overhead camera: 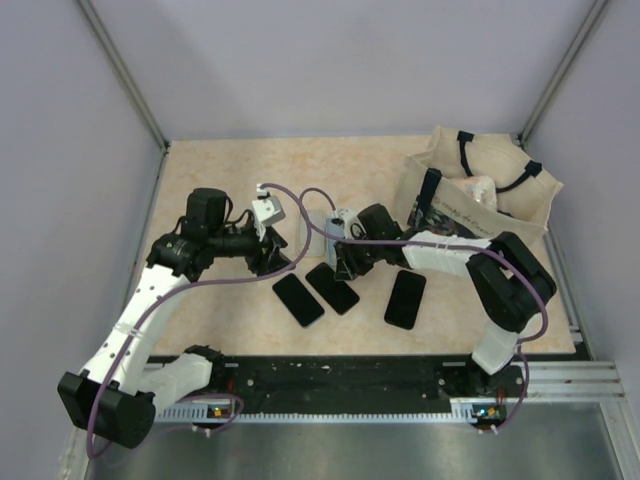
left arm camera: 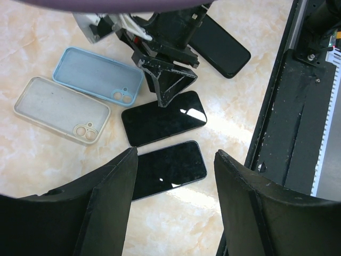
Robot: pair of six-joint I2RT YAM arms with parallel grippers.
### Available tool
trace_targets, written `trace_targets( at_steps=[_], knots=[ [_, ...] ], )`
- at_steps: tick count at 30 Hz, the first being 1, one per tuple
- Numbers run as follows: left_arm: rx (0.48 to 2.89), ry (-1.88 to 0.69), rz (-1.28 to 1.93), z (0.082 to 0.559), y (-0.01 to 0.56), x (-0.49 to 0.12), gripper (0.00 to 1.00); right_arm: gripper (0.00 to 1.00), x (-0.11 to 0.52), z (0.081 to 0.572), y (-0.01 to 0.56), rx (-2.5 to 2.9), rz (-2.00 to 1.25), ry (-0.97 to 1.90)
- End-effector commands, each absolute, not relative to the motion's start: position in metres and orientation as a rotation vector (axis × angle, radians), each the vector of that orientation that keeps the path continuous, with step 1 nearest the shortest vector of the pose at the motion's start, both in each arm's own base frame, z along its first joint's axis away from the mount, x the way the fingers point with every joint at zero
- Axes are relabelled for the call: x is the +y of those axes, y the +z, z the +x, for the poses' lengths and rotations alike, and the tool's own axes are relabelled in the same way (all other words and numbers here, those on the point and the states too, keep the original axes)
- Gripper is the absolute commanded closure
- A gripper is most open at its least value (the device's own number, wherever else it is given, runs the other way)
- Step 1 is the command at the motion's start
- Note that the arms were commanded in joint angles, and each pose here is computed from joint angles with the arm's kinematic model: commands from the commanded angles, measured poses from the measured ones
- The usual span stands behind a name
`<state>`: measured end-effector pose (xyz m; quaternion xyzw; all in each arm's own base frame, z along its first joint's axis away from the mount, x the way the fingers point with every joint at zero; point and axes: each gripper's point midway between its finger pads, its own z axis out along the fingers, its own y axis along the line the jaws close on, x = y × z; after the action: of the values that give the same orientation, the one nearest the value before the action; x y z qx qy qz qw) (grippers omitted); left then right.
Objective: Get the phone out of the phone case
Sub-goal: Place the phone at the center of the board.
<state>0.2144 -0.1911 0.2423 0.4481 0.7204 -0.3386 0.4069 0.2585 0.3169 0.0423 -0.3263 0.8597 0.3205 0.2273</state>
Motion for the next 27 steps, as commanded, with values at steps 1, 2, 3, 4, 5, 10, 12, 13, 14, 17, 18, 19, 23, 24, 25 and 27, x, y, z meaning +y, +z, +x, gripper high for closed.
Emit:
trace_targets(
  at_steps=[1,2,3,4,5,10,12,13,14,17,18,19,23,24,25,27],
  knots=[
    [1.759,-0.822,1.126,0.216,0.253,-0.190,0.35,0.55,0.315,0.273,0.086,2.214,-0.907,0.807],
    [1.759,-0.822,1.129,0.216,0.253,-0.190,0.35,0.53,0.311,0.275,0.091,2.203,-0.904,0.786],
    [1.757,-0.819,1.129,0.216,0.253,-0.190,0.35,0.52,0.307,0.277,0.095,2.195,-0.899,0.767],
    [1.763,-0.821,1.127,0.216,0.251,-0.190,0.35,0.50,0.302,0.280,0.098,2.189,-0.894,0.748],
    [1.761,-0.820,1.132,0.216,0.250,-0.190,0.35,0.48,0.296,0.283,0.102,2.181,-0.888,0.723],
    [1.798,-0.769,1.148,0.218,0.233,-0.186,0.35,0.39,0.261,0.290,0.117,2.163,-0.889,0.610],
    [1.832,-0.734,1.146,0.220,0.224,-0.188,0.36,0.35,0.244,0.294,0.127,2.147,-0.864,0.566],
    [1.847,-0.720,1.142,0.222,0.220,-0.190,0.36,0.31,0.235,0.294,0.130,2.146,-0.848,0.545],
    [1.853,-0.716,1.148,0.222,0.217,-0.193,0.36,0.30,0.226,0.296,0.139,2.124,-0.835,0.521],
    [1.870,-0.708,1.179,0.222,0.207,-0.206,0.32,0.21,0.207,0.297,0.153,2.087,-0.856,0.463],
    [1.870,-0.703,1.190,0.223,0.204,-0.211,0.29,0.20,0.203,0.294,0.155,2.079,-0.887,0.440],
    [1.876,-0.694,1.187,0.226,0.201,-0.216,0.28,0.19,0.198,0.291,0.157,2.085,-0.907,0.417],
    [1.917,-0.716,1.206,0.230,0.186,-0.242,0.27,0.18,0.177,0.276,0.158,2.099,-0.989,0.355],
    [1.923,-0.729,1.211,0.230,0.184,-0.247,0.27,0.18,0.173,0.268,0.154,2.114,-1.025,0.354],
    [1.924,-0.740,1.207,0.231,0.184,-0.250,0.27,0.18,0.168,0.260,0.150,2.126,-1.067,0.346],
    [1.925,-0.754,1.199,0.233,0.184,-0.254,0.27,0.18,0.155,0.246,0.136,2.172,-1.120,0.310]
  ],
)
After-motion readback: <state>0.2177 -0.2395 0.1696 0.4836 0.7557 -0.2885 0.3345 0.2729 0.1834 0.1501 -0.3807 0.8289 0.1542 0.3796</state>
